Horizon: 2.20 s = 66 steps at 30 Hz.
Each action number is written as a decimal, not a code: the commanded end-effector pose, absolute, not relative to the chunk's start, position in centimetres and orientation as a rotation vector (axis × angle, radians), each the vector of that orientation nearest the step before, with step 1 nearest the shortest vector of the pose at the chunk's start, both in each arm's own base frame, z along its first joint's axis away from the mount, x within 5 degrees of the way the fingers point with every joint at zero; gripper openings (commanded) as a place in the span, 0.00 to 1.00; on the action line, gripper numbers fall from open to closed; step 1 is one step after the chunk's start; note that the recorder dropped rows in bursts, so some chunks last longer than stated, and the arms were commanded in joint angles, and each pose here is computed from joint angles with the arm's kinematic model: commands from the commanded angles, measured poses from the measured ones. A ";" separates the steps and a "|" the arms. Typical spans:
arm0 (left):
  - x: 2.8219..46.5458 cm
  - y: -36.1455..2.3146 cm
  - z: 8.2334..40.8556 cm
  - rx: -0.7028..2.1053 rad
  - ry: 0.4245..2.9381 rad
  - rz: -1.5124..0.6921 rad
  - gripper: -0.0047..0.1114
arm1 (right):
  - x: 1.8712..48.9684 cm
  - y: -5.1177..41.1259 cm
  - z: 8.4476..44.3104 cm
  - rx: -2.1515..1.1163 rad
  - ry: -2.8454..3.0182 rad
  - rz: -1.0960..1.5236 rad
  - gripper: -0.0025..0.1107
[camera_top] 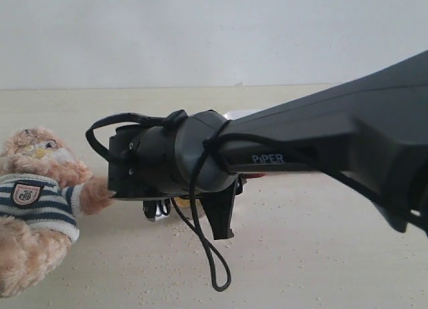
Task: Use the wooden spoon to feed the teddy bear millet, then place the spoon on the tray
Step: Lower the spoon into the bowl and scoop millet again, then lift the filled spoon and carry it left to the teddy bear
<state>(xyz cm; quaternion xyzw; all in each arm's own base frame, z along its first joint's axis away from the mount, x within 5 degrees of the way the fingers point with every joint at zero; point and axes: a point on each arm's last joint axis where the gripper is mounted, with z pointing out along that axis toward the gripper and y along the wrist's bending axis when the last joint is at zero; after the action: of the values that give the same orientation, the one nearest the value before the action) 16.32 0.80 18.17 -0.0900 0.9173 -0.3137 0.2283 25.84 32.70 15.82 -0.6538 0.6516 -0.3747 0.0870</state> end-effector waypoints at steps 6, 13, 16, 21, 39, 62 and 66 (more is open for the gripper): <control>16.3 0.7 18.4 -0.261 2.504 -0.877 0.11 | 25.6 33.2 16.3 -2.003 1.970 -1.031 0.02; 16.3 0.7 18.4 -0.261 2.504 -0.877 0.11 | 26.0 32.9 16.3 -2.025 1.970 -1.032 0.02; 16.3 0.7 18.4 -0.261 2.504 -0.877 0.11 | 27.1 32.0 16.3 -2.000 2.016 -1.034 0.02; 16.3 0.7 18.4 -0.261 2.504 -0.877 0.11 | 27.4 31.2 15.7 -2.060 2.117 -0.923 0.02; 16.3 0.7 18.4 -0.261 2.504 -0.877 0.11 | 27.8 30.7 17.2 -2.055 2.083 -0.929 0.02; 16.3 0.7 18.4 -0.260 2.504 -0.880 0.11 | 28.6 29.0 19.4 -1.938 2.228 -0.777 0.02; 16.3 0.7 18.4 -0.260 2.504 -0.880 0.11 | 28.3 29.1 19.6 -1.909 2.264 -0.730 0.02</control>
<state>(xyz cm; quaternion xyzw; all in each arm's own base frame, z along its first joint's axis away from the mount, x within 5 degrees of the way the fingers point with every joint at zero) 16.32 0.80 18.17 -0.0900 0.9173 -0.3137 0.2283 28.44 29.10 18.91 -0.6344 0.7296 -0.2524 0.0388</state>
